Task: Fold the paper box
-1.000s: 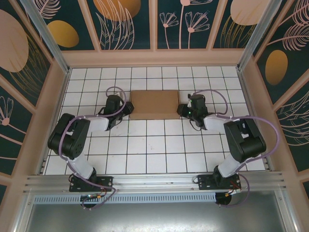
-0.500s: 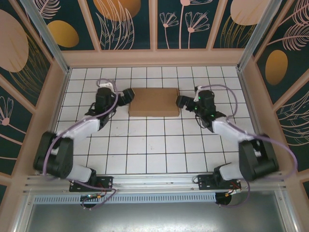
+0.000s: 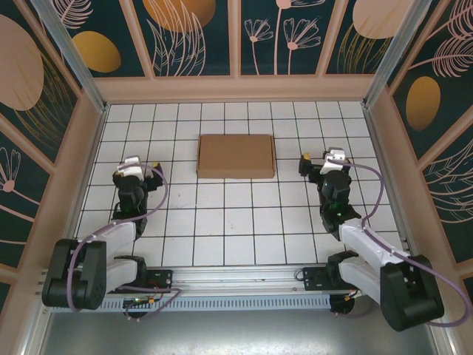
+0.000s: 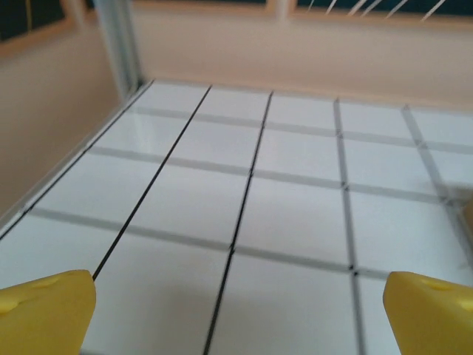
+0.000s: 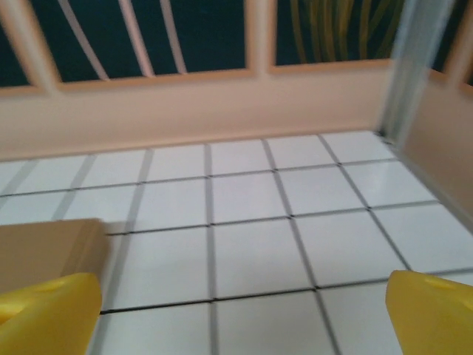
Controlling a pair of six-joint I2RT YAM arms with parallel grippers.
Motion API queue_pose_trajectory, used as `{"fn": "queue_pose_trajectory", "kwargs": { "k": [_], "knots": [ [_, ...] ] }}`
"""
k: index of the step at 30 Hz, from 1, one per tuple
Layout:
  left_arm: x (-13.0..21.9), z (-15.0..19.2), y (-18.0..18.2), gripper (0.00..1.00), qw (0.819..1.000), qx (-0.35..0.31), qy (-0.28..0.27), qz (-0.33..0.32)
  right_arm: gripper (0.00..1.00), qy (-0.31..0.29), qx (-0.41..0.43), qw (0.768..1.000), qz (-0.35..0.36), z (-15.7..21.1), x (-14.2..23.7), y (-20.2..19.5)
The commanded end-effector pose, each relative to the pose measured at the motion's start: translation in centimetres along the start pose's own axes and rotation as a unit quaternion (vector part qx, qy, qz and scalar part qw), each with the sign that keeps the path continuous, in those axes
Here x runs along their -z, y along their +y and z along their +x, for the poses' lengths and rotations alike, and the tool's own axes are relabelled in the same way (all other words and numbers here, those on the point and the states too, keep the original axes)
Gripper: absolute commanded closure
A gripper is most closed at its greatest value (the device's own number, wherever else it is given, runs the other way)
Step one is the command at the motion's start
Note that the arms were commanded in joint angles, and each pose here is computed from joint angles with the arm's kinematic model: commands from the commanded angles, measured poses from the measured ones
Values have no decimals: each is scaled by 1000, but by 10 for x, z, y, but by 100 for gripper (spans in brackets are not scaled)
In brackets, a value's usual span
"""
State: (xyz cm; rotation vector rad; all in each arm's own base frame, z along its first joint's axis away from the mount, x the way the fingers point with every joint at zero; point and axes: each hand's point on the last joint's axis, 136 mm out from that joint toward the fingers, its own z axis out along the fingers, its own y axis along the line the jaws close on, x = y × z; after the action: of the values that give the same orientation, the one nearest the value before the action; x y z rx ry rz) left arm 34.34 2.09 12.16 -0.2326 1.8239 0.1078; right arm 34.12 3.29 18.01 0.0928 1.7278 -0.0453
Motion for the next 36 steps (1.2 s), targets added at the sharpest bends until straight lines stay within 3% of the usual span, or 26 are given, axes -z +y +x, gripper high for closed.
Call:
{"fn": "queue_pose_trajectory", "kwargs": {
  "k": [1, 2, 5, 6, 8, 10, 12, 15, 36],
  "knots": [
    [1, -35, 12, 1, 995, 45, -91, -13, 1, -19, 21, 996, 85, 16, -4, -42],
    [1, -39, 10, 1, 994, 39, -106, -4, 1, -27, 11, 996, 87, 25, -3, -48],
    [-6, -37, 11, 1, 993, 29, -118, -6, 1, -124, -32, 992, 19, 12, 16, -45],
    [-8, -29, 12, 1, 992, 33, -118, -5, 1, -127, -25, 992, 2, 15, 15, -42],
    [-6, -32, 2, 1, 989, 24, -142, 28, 1, -122, -29, 992, 4, 26, 9, -45],
    [-26, -19, -25, 1, 993, -27, -76, 88, 1, -108, -16, 994, -11, 30, -5, -38],
    [-27, -23, -12, 1, 995, -3, -86, 55, 1, -57, -4, 998, -40, 42, -28, -27],
    [-30, -20, -12, 1, 996, -4, -76, 52, 1, -26, -42, 999, -20, 46, -46, -45],
    [-28, -22, -12, 1, 995, -3, -81, 52, 1, -29, -36, 999, -20, 46, -44, -42]
  ]
}}
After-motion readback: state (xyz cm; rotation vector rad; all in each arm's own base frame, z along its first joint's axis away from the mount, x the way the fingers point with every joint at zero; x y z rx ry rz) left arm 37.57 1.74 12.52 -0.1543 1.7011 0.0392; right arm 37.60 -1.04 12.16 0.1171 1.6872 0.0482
